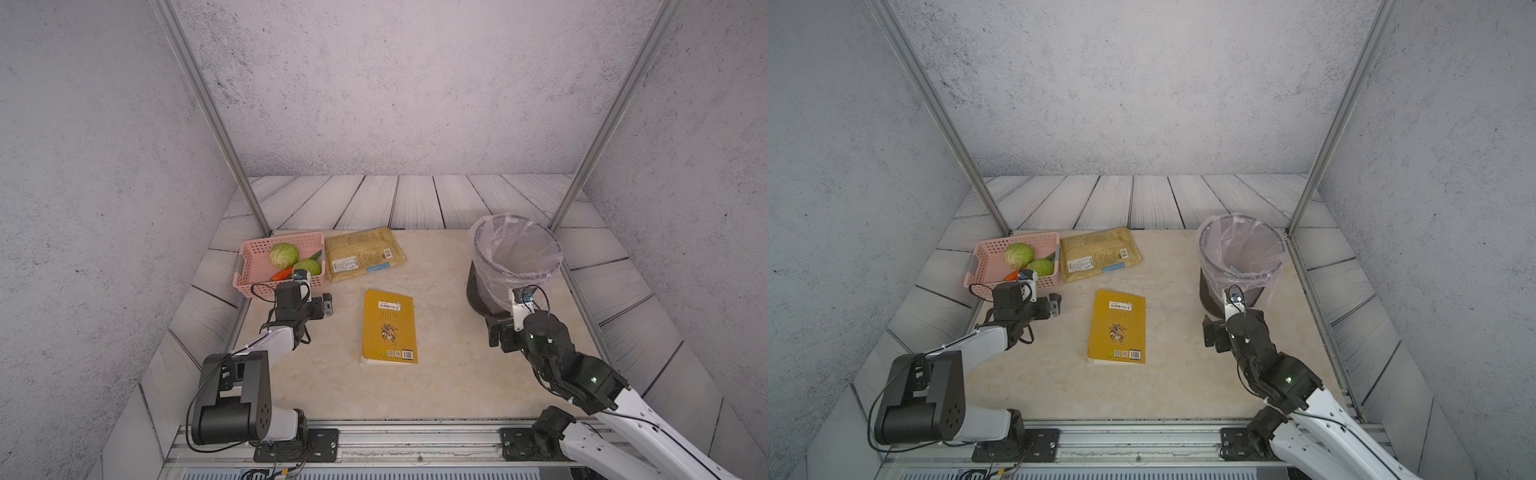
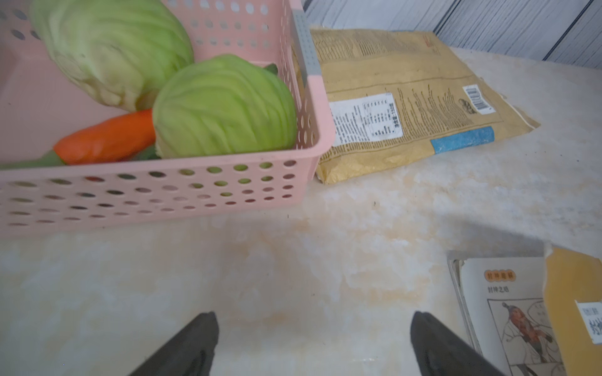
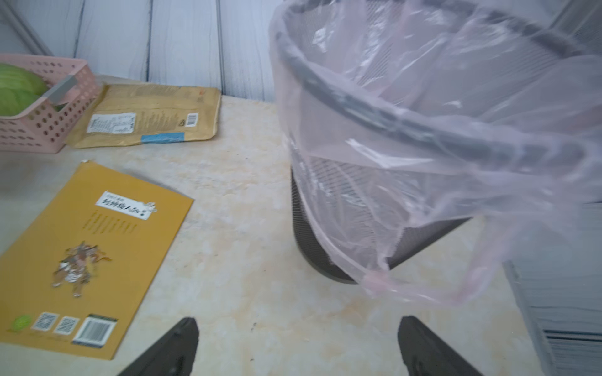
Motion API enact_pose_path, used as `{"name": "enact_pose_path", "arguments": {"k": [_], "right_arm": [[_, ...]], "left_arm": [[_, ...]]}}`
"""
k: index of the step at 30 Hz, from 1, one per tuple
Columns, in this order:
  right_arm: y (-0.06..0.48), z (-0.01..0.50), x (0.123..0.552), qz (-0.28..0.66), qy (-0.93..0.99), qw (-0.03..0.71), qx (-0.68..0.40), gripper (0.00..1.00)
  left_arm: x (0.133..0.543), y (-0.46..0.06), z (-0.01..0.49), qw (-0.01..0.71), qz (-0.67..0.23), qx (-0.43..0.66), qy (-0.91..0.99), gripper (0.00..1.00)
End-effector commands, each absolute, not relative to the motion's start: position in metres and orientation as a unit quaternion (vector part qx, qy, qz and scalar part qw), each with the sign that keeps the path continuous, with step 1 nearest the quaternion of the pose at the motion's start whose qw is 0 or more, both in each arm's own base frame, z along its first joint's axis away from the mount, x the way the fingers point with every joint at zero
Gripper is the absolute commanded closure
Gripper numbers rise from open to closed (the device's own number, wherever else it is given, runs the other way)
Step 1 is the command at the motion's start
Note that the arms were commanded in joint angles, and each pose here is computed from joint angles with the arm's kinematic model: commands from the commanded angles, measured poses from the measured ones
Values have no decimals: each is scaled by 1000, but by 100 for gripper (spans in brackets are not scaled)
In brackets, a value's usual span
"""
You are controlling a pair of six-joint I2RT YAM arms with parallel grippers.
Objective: Peel off the used sticky note
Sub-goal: Move the trash bin to the center of the board.
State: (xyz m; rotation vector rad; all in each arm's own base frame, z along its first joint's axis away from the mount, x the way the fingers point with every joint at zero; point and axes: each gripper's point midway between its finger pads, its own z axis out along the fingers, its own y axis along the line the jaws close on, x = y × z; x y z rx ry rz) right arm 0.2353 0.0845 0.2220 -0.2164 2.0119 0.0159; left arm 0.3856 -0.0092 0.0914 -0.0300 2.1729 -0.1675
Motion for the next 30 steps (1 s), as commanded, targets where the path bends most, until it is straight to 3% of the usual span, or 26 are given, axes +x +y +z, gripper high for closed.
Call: {"name": "enact_pose_path", "arguments": {"k": [1,12,17,21,30], "right_arm": [[58,239,243,-54,803,591,-52,1],[26,204,276,-110,775,622,20,0],[-7,161,297,-150,806,570,57,0],[-10,143,313,-184,817,545,40,0],[5,125,346,-164,813,559,-2,1]], "left_arm": [[397,-2,113,516,-48,-13,855,2],[408,14,103,483,-13,-44,874,2],[412,29,110,508,25,-48,860,2],[411,27,107,531,15,-40,846,2],[402,5,99,566,34,16,823,2]]}}
